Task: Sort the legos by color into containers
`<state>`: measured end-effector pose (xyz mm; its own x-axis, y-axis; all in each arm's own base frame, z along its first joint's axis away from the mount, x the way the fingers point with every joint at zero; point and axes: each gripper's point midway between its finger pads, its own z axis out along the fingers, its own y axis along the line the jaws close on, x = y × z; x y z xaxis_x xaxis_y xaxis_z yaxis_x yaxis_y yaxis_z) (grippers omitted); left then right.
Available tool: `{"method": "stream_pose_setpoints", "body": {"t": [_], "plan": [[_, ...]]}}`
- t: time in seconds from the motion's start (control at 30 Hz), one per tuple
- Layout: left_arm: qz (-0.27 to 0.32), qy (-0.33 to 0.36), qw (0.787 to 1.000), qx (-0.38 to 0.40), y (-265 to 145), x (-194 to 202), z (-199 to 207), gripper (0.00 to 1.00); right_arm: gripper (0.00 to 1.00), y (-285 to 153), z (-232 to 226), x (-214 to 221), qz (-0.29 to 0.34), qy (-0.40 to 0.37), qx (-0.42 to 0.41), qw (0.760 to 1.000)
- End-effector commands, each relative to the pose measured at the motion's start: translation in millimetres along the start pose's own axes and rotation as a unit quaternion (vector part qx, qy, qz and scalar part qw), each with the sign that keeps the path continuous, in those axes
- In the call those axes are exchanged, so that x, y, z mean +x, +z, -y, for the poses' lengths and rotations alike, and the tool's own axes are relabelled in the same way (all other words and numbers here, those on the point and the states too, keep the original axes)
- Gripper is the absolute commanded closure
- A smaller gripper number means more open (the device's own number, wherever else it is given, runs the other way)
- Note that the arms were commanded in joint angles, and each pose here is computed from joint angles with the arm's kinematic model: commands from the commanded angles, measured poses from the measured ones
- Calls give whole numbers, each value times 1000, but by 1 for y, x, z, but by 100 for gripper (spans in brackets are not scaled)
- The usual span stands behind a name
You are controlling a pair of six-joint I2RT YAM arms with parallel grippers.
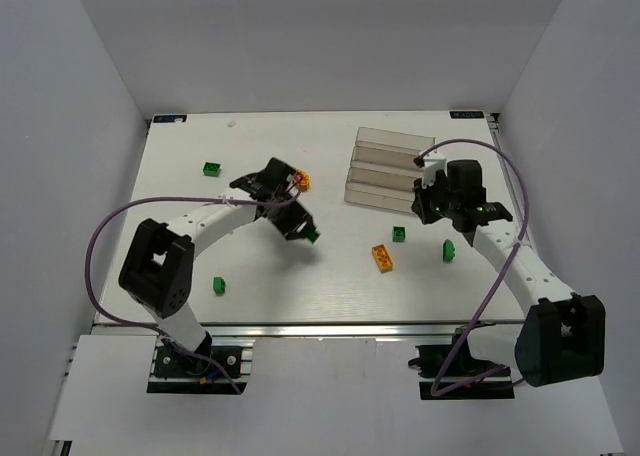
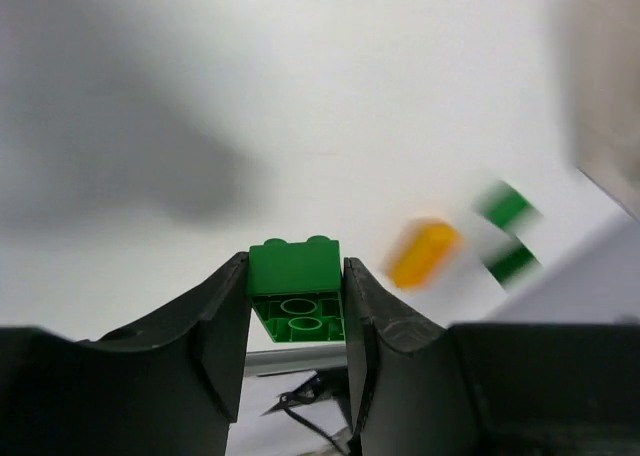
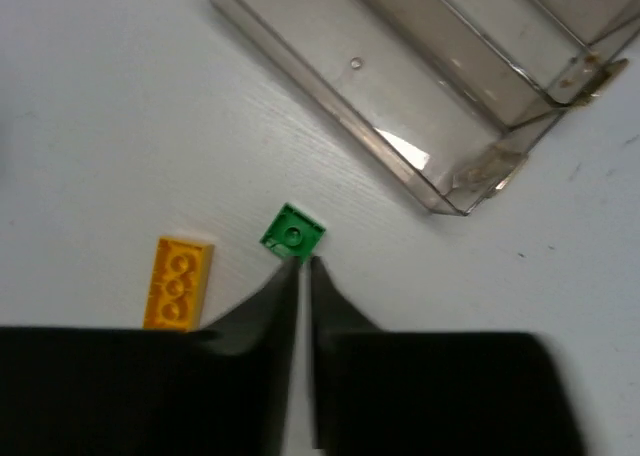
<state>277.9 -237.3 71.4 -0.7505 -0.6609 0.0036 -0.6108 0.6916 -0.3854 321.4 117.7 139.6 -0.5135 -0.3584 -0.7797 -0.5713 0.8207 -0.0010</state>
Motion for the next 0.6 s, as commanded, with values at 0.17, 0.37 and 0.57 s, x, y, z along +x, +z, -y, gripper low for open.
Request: {"method": "stream_pose_setpoints", "body": {"t": [0.17, 0.37, 0.57], "plan": [[49, 249, 935, 247, -44, -15, 201, 100, 100, -30, 39, -63, 80, 112, 72, 988], [63, 254, 928, 266, -7, -34, 258, 100, 100, -36, 44, -64, 86, 115, 69, 987], [77, 256, 924, 275, 22, -41, 280, 96, 94, -39, 40, -60, 86, 92, 57, 990]]}}
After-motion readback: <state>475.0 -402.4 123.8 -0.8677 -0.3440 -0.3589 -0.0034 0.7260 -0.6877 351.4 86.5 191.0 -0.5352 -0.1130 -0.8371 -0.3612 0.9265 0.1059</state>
